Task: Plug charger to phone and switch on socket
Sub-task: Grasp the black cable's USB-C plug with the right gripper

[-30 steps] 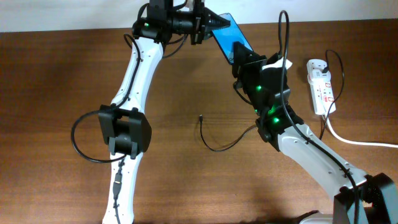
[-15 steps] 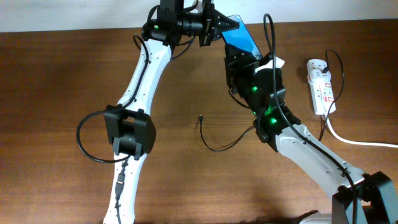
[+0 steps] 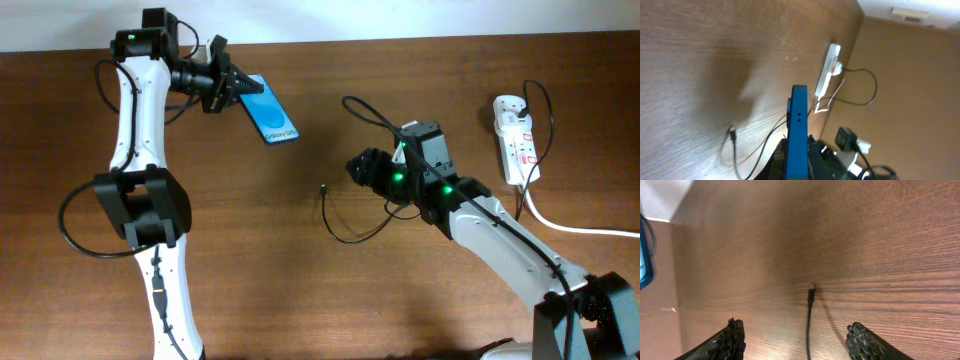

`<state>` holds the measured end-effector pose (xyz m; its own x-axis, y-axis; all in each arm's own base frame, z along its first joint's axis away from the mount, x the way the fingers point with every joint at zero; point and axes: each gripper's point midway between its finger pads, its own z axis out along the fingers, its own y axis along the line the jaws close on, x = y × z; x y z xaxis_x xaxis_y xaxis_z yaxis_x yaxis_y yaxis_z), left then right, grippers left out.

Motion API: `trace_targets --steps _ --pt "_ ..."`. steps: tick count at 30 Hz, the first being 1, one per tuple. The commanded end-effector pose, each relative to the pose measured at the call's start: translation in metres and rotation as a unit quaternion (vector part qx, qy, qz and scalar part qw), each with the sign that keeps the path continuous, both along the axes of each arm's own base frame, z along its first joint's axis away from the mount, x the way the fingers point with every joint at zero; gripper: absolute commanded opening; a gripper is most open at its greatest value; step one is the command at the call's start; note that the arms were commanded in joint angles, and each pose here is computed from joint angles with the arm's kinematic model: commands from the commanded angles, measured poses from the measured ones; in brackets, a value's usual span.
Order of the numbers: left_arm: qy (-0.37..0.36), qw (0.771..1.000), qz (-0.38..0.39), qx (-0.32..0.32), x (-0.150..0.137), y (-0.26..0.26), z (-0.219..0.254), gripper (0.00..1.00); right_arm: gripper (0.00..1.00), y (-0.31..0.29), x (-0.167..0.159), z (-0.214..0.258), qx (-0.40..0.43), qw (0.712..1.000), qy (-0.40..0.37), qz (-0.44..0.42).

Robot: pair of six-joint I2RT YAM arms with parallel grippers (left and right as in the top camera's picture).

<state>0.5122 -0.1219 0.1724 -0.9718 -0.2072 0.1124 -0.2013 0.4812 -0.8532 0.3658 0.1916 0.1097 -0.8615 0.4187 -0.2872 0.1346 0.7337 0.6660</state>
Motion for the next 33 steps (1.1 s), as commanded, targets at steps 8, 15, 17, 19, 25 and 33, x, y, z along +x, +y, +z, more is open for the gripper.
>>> trace_targets --steps 8,15,17,19,25,33 --pt "-0.049 0.995 -0.049 0.077 -0.014 0.016 -0.009 0.0 0.63 0.053 -0.023 -0.094 0.06 0.986 0.102 0.114" --pt "-0.037 0.995 -0.05 0.076 -0.019 0.016 -0.009 0.0 0.38 0.073 -0.018 -0.12 0.09 0.984 0.122 0.095" --pt "-0.031 0.995 -0.05 0.075 -0.021 0.016 -0.009 0.0 0.32 0.074 -0.015 -0.119 0.093 0.985 0.112 0.096" --pt "-0.027 0.996 -0.05 0.075 -0.023 0.016 -0.009 0.0 0.18 0.074 -0.015 -0.119 0.093 0.985 0.113 0.096" --pt "-0.075 0.994 -0.081 -0.023 -0.028 -0.004 0.02 0.0 0.04 0.075 -0.011 -0.053 0.125 0.976 0.019 0.178" --pt "-0.179 0.945 -0.11 -0.25 -0.04 -0.049 0.099 0.0 0.04 0.062 -0.082 0.133 0.172 0.923 -0.168 0.299"
